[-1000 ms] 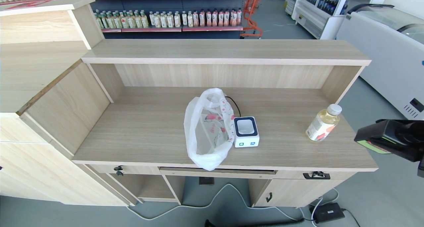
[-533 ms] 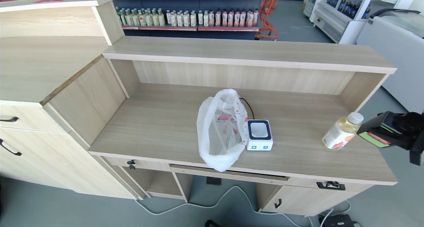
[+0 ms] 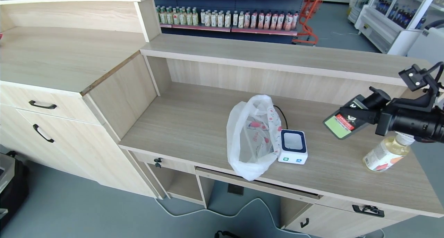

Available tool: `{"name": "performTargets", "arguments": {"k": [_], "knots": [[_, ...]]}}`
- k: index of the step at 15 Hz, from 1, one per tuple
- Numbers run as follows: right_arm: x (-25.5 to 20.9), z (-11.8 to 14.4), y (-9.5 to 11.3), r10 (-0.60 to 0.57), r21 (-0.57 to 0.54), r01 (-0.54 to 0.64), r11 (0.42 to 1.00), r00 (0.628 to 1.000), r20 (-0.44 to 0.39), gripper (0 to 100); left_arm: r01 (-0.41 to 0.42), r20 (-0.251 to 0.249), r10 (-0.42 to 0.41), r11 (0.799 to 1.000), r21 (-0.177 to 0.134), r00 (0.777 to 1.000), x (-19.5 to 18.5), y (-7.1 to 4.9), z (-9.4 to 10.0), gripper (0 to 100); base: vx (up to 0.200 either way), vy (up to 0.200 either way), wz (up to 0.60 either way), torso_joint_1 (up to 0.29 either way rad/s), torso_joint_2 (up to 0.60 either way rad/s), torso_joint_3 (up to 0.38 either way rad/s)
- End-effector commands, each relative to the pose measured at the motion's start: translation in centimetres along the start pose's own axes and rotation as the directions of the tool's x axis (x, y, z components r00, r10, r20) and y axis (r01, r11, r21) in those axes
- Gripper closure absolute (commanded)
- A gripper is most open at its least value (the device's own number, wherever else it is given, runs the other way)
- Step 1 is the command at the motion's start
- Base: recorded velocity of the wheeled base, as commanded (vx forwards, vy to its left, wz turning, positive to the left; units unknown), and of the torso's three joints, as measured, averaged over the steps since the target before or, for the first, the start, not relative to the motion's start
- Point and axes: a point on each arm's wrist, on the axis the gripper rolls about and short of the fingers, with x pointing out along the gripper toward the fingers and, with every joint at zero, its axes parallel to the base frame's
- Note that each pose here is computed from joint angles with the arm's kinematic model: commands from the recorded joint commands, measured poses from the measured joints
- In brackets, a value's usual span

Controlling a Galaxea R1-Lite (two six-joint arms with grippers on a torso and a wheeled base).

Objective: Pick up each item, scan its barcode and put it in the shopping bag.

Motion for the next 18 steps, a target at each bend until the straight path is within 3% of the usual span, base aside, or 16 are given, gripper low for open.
{"name": "performTargets", "arguments": {"k": [1, 4, 8, 18], "knots": [[4.5, -3.1, -2.1, -0.029, 0.156, 0.036, 0.987, 0.999, -0.042, 100, -0.001, 0.001, 0.001, 1.000, 0.000, 1.000, 0.0, 0.0, 0.0, 0, 0.000, 0.000, 0.00, 0.000, 0.00, 0.000], [7.2, -4.5, -3.6, -0.036, 0.273, 0.053, 0.961, 0.997, -0.068, 100, -0.001, 0.001, 0.001, 1.000, 0.000, 1.000, 0.0, 0.0, 0.0, 0, 0.000, 0.000, 0.00, 0.000, 0.00, 0.000], [8.7, -6.1, -4.1, -0.020, 0.319, 0.051, 0.946, 0.995, -0.101, 100, -0.001, 0.001, 0.001, 1.000, 0.000, 1.000, 0.0, 0.0, 0.0, 0, 0.000, 0.000, 0.00, 0.000, 0.00, 0.000], [12.7, -8.3, -3.6, 0.012, 0.305, 0.031, 0.952, 0.991, -0.137, 100, -0.001, 0.001, 0.001, 1.000, 0.000, 1.000, 0.0, 0.0, 0.0, 0, 0.000, 0.000, 0.00, 0.000, 0.00, 0.000]]}}
